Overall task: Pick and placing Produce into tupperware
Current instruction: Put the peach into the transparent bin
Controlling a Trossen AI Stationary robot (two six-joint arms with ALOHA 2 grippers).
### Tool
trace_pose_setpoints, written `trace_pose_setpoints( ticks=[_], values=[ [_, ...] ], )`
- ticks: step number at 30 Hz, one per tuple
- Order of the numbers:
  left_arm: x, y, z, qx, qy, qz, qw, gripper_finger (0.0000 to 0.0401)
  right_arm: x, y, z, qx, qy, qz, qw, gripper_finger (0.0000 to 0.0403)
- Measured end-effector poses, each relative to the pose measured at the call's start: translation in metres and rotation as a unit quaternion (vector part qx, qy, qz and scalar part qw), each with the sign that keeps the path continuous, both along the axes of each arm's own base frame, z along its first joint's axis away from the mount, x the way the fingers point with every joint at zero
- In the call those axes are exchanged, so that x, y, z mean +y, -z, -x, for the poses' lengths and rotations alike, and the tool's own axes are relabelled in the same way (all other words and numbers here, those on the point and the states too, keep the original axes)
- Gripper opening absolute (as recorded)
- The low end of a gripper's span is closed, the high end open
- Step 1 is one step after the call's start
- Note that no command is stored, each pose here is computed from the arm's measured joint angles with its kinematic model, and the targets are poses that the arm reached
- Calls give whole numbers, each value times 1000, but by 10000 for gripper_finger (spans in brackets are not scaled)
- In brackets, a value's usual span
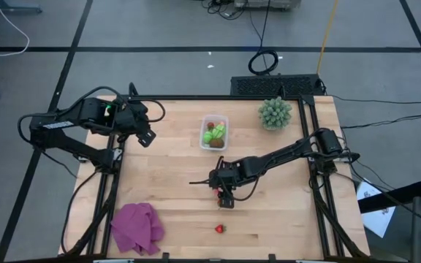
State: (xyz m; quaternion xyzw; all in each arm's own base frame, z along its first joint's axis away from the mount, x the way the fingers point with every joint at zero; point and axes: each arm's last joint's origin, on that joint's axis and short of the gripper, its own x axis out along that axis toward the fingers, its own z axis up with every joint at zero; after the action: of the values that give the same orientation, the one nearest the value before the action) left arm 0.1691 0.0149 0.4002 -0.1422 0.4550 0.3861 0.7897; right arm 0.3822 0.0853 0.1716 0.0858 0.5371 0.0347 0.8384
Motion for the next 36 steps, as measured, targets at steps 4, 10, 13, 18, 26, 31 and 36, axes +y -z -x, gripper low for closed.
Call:
trace_pose_setpoints(
  ticks=[4, 10, 13, 18, 26, 31, 36],
  values=[
    [0, 0, 0, 0, 0, 0, 1000, 228, 0, 5, -1, 4, 1, 1, 1000, 203],
    [0, 0, 0, 0, 0, 0, 1000, 228, -1, 20, -4, 23, 1, 6, 1000, 203],
    [0, 0, 0, 0, 1, 0, 1000, 228, -2, 19, -7, 11, 1, 4, 1000, 203],
    [0, 0, 0, 1, 2, -1, 1000, 228, -2, 22, -5, 16, 1, 5, 1000, 203],
    [0, 0, 0, 2, 3, -1, 1000, 227, -5, 34, 3, 34, 8, 6, 999, 203],
    [0, 0, 0, 2, 3, -1, 1000, 228, -5, 34, 3, 33, 10, 5, 999, 203],
    [0, 0, 0, 2, 3, -1, 1000, 227, -5, 34, 3, 32, 9, 5, 999, 203]
  ],
)
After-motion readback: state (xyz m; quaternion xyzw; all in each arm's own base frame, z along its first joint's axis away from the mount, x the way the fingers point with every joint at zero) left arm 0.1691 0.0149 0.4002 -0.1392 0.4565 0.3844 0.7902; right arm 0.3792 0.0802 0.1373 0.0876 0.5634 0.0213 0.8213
